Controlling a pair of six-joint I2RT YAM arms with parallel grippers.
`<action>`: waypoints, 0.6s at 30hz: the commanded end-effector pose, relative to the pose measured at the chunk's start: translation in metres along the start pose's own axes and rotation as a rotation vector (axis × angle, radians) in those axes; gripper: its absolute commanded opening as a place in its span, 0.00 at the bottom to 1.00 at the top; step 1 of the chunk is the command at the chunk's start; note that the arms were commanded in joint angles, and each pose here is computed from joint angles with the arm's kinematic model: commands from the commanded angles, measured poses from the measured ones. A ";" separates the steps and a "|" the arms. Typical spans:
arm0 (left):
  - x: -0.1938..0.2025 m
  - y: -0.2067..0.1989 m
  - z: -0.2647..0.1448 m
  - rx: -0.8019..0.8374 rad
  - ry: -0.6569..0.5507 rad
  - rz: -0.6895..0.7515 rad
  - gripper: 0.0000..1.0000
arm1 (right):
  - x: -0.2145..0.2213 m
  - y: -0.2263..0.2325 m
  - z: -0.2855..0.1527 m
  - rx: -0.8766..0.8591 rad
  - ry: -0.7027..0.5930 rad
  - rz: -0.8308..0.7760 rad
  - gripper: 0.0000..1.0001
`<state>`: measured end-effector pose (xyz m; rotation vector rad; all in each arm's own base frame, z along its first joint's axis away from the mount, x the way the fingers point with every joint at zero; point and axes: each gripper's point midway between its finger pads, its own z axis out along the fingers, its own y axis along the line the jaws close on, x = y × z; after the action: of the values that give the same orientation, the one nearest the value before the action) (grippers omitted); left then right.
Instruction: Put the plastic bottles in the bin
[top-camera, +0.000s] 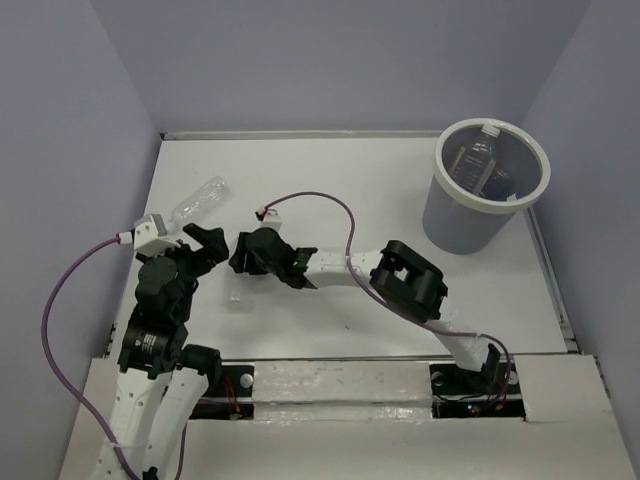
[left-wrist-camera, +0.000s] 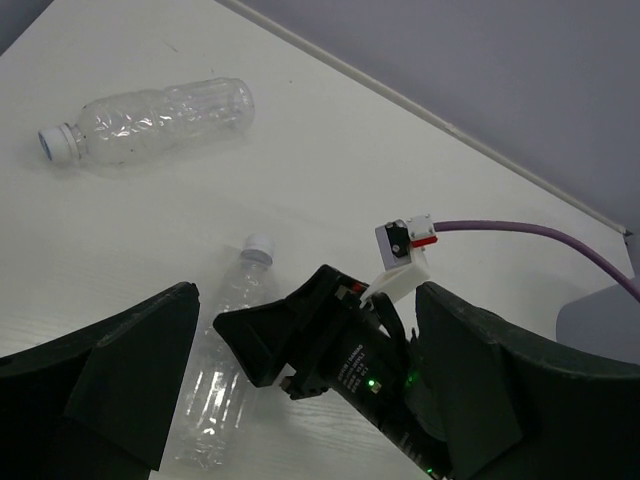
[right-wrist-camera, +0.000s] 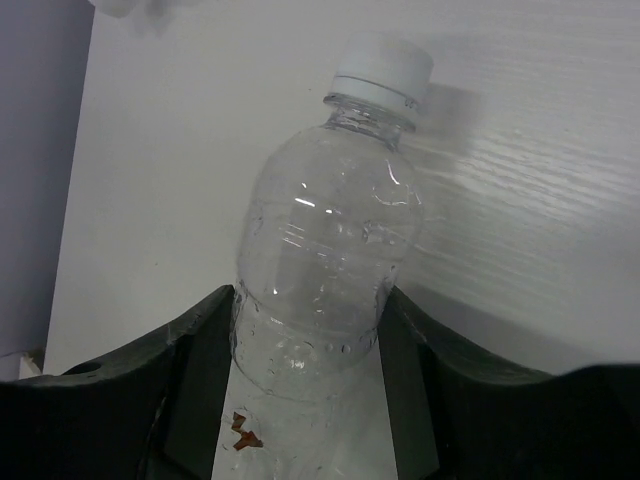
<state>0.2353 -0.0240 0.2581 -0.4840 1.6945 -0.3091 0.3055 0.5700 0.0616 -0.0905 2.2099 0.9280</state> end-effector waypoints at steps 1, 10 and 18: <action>-0.016 -0.012 -0.002 0.047 -0.049 -0.001 0.99 | -0.016 -0.019 -0.031 0.083 -0.066 -0.007 0.34; -0.016 -0.012 -0.003 0.050 -0.051 -0.002 0.99 | -0.151 -0.054 -0.177 0.148 -0.410 -0.071 0.27; -0.017 -0.015 -0.005 0.075 -0.055 -0.001 0.99 | -0.354 -0.159 -0.428 0.526 -1.011 -0.153 0.26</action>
<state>0.2344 -0.0272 0.2616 -0.4659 1.6858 -0.3291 0.3643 0.2193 0.3217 0.2745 1.6242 0.5152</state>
